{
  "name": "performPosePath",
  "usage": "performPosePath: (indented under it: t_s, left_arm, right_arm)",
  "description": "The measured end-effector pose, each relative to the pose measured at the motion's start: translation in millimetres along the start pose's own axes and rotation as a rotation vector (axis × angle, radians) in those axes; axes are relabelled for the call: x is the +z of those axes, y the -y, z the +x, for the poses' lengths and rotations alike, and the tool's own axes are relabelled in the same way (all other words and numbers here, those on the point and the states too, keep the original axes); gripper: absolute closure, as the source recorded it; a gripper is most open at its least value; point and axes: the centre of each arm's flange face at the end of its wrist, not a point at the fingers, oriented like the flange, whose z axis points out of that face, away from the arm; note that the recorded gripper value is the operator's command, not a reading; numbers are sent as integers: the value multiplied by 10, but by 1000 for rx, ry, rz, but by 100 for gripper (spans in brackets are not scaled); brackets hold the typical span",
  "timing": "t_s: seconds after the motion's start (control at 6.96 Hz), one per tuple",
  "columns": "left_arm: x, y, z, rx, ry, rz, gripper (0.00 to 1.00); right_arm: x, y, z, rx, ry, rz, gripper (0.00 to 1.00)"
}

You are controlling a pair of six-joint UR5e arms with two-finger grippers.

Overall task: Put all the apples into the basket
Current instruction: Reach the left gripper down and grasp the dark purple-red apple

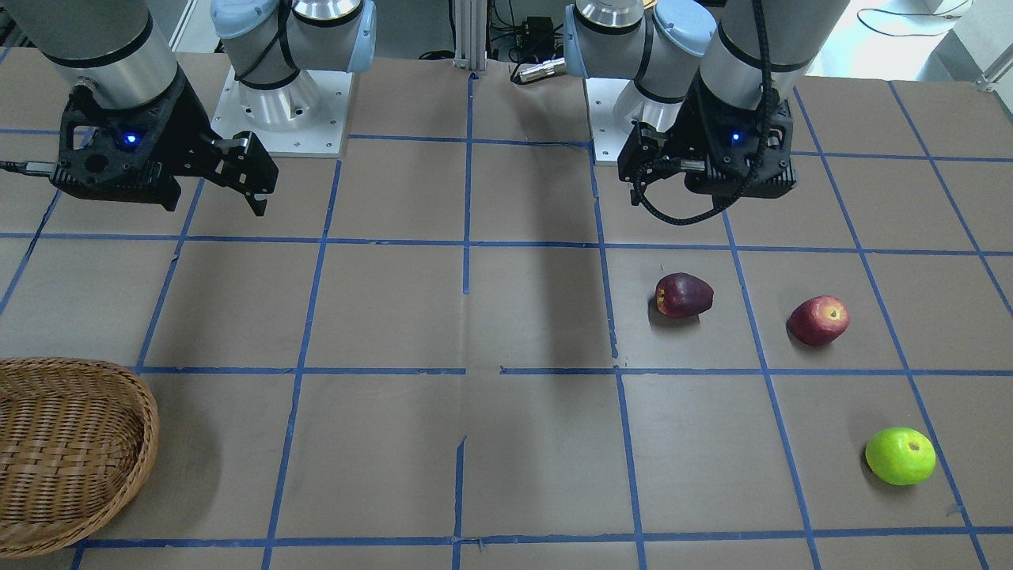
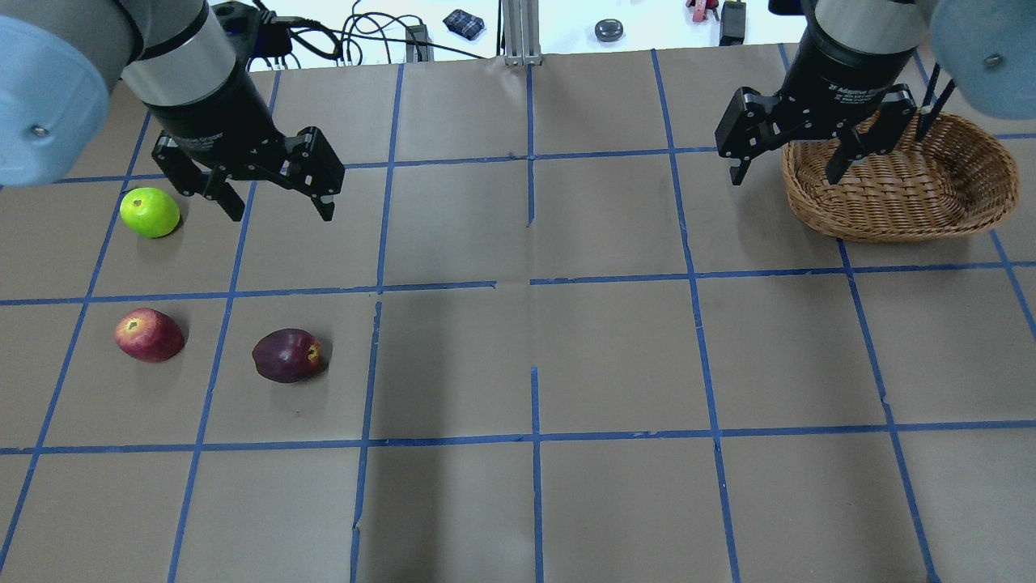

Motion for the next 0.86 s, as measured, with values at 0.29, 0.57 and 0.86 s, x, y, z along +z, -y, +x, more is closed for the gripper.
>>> performPosePath:
  t_s: [0.29, 0.57, 0.86]
  left_arm:
    - [703, 76, -611, 14, -11, -34, 0]
    - [1468, 3, -882, 35, -12, -8, 0]
    - [1939, -49, -929, 35, -21, -25, 0]
  right_arm:
    - [5, -2, -1, -1, -1, -2, 0]
    - [7, -10, -6, -4, -1, -5, 0]
    - [11, -14, -6, -4, -2, -8, 0]
